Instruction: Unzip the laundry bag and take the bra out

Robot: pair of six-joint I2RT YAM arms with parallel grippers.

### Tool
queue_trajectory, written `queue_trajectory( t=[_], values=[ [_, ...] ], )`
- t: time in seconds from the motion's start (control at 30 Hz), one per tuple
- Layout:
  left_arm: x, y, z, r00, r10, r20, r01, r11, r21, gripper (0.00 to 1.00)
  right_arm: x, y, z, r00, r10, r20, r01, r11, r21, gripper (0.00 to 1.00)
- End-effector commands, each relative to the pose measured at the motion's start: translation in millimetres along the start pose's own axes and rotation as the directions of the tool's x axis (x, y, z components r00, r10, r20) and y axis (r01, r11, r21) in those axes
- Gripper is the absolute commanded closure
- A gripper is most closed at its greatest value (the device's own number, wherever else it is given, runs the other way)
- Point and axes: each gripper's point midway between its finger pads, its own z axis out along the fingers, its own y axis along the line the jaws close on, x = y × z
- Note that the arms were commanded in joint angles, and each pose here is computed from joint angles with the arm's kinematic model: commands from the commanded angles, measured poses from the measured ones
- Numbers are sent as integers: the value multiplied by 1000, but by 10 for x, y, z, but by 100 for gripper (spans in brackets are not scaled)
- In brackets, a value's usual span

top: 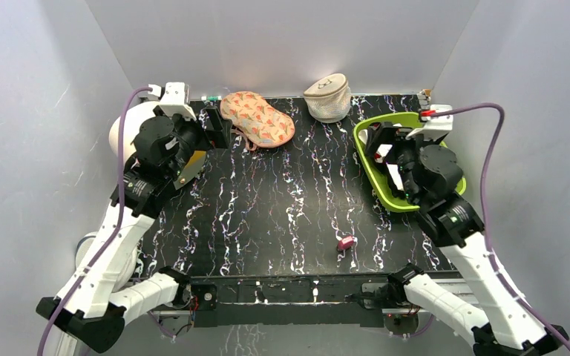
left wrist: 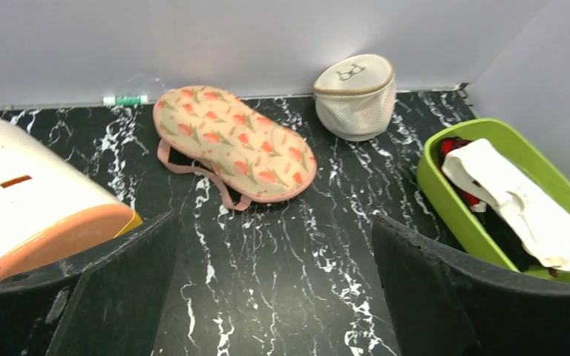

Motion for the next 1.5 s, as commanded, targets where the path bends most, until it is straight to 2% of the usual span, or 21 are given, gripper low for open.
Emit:
queue_trajectory(
  t=[0.0,0.17,0.43,0.63,0.73,0.83,1.0,1.23,1.33,1.47],
  values=[
    [104,131,180,1000,-4,14,5,1000,-10,2,137,-96,214,1000,20,13,-21,998,55,2],
    [428,214,354,999,23,-23,-23,1000,3,2,471,-265,384,999,17,-31,-13,993,113,2],
    [961,121,539,993,77,-88,-70,994,81,2,864,-464,438,989,100,-104,-82,982,171,2],
    [1179,-8,638,988,111,-104,-97,987,129,2,1059,-290,353,976,143,-164,-138,990,44,2],
    [1206,-62,684,986,120,-112,-104,984,142,2,1236,-98,309,965,132,-225,-152,985,-76,2],
    [1193,-119,692,988,117,-103,-100,982,159,2,1434,235,311,942,126,-312,-209,946,-248,2],
    [1114,-117,675,989,129,-74,-117,981,152,2,1729,725,516,886,163,-433,-340,864,-371,2],
    [1025,-80,645,986,163,-36,-156,978,136,2,2227,1467,1176,777,244,-580,-498,802,-330,2],
    [1036,-113,651,987,158,-38,-151,977,153,2,2490,1697,1532,717,230,-658,-524,800,-292,2],
    [1046,-130,654,987,157,-41,-148,976,162,2,2726,1987,1967,687,196,-700,-536,787,-305,2]
  ],
)
